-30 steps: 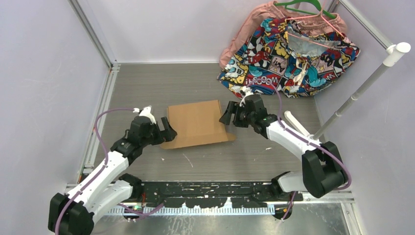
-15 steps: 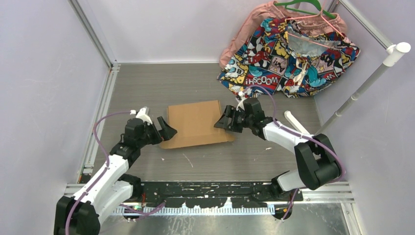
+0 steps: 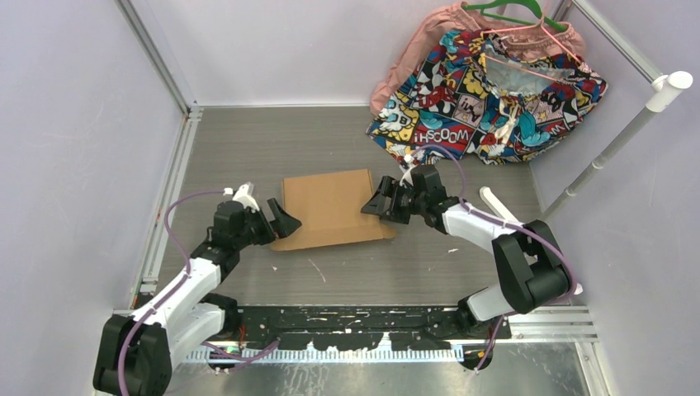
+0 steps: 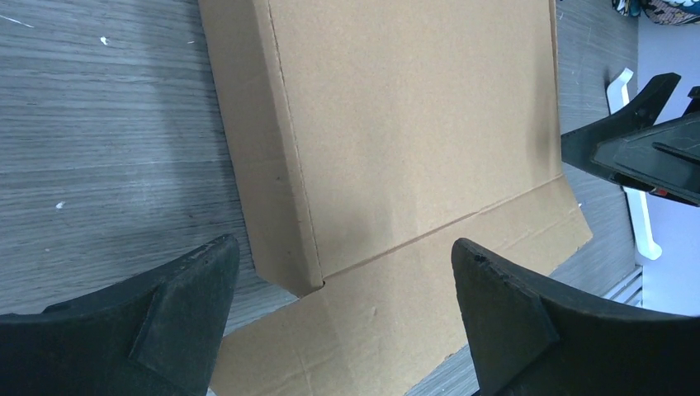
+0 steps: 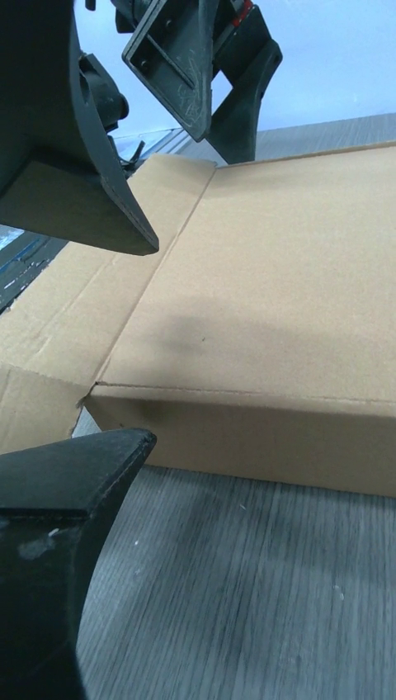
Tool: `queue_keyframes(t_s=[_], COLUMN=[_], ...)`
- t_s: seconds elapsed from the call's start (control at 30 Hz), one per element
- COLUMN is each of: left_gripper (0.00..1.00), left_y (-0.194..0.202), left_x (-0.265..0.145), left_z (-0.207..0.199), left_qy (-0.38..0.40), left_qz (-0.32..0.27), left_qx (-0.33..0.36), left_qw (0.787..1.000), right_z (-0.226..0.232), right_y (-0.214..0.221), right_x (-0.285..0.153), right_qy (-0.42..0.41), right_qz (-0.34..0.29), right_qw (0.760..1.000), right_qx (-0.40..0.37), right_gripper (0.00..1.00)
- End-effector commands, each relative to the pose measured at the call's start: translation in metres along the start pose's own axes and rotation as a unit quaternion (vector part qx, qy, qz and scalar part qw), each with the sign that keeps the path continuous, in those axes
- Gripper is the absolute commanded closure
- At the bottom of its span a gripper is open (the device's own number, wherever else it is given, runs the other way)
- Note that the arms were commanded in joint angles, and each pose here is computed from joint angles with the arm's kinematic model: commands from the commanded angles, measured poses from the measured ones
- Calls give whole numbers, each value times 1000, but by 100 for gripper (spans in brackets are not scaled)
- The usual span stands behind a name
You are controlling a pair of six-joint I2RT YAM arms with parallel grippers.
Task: Fold the paper box
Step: Close the paper box at the center of the board.
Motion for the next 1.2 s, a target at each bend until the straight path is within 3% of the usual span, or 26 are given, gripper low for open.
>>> queue_keyframes(t_s=[0.0, 0.17, 0.33, 0.43, 1.17], left_gripper=[0, 0, 0, 0, 0], left_y=[-9, -10, -8, -7, 0], left_x=[3, 6, 10, 11, 13], left_z=[-4, -4, -4, -3, -2], left_qy=[21, 26, 35, 37, 54], left_qz=[-30, -30, -30, -27, -11], left_qx=[11, 9, 3, 2, -7], left_qw=[999, 999, 999, 999, 998], right_z=[3, 4, 5, 2, 5], right_y=[-8, -8, -5, -1, 3], right_x=[2, 4, 5, 5, 2], right_qy=[-14, -24, -41, -44, -64], right_qz=[-17, -12, -2, 1, 3], right_qw=[1000, 1000, 999, 999, 998], right_qx=[-2, 1, 9, 15, 24], right_gripper=[17, 8, 8, 0, 0])
Point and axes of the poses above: each gripper's point midway between its finger pads, its own x axis out along the fingers, its own z axis along the line the jaws close on, y = z × x, the point moved 9 cm from there along -x, back along the fingers, and after that the axes turned 3 degrees about x, right-handed, at the moved point
